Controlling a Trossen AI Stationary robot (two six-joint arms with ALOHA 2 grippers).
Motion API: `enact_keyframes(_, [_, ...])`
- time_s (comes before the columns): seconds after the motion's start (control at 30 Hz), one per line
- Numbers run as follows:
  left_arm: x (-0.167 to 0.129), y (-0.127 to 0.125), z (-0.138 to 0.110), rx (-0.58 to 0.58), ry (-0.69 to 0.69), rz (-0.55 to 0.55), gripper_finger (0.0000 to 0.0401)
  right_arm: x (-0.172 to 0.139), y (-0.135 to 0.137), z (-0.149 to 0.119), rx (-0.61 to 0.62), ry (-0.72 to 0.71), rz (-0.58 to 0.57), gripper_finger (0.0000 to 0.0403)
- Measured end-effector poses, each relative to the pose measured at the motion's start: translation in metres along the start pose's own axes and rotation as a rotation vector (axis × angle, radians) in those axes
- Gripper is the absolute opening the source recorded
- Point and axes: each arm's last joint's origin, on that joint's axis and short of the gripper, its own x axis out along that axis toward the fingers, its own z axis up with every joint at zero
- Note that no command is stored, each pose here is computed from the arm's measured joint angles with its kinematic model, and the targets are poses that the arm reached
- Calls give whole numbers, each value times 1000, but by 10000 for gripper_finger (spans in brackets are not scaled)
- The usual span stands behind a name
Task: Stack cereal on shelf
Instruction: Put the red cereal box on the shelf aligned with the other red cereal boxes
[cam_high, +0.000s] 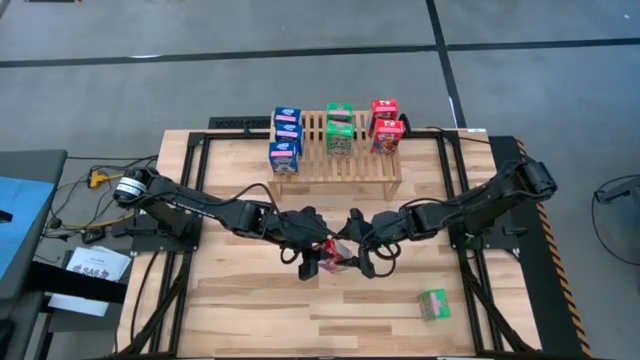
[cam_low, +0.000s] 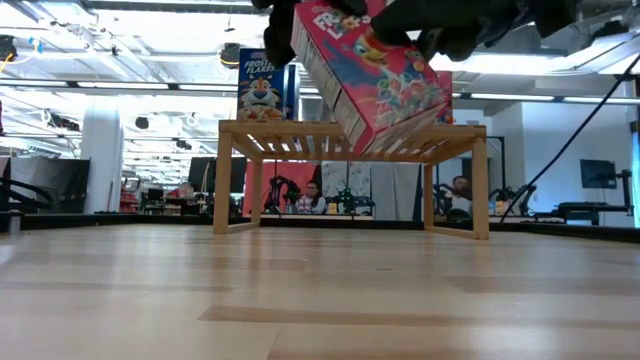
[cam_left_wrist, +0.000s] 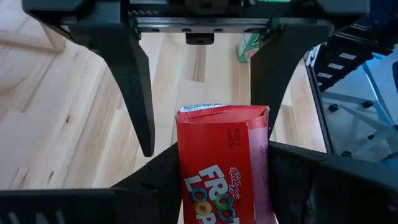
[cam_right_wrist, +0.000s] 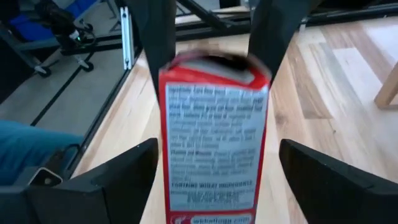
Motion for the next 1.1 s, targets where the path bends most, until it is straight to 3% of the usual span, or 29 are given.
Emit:
enact_keyframes(0.33, [0,1,2,-6,-17,-2,167,0,1,0,6,9,42,271])
enact_keyframes(0.7, [0,1,2,-3,-13,0,167,0,1,0,8,10,44,207])
enact_keyframes(1.1, [0,1,2,4,-14,5,234,0,1,-1,33,14,43,196])
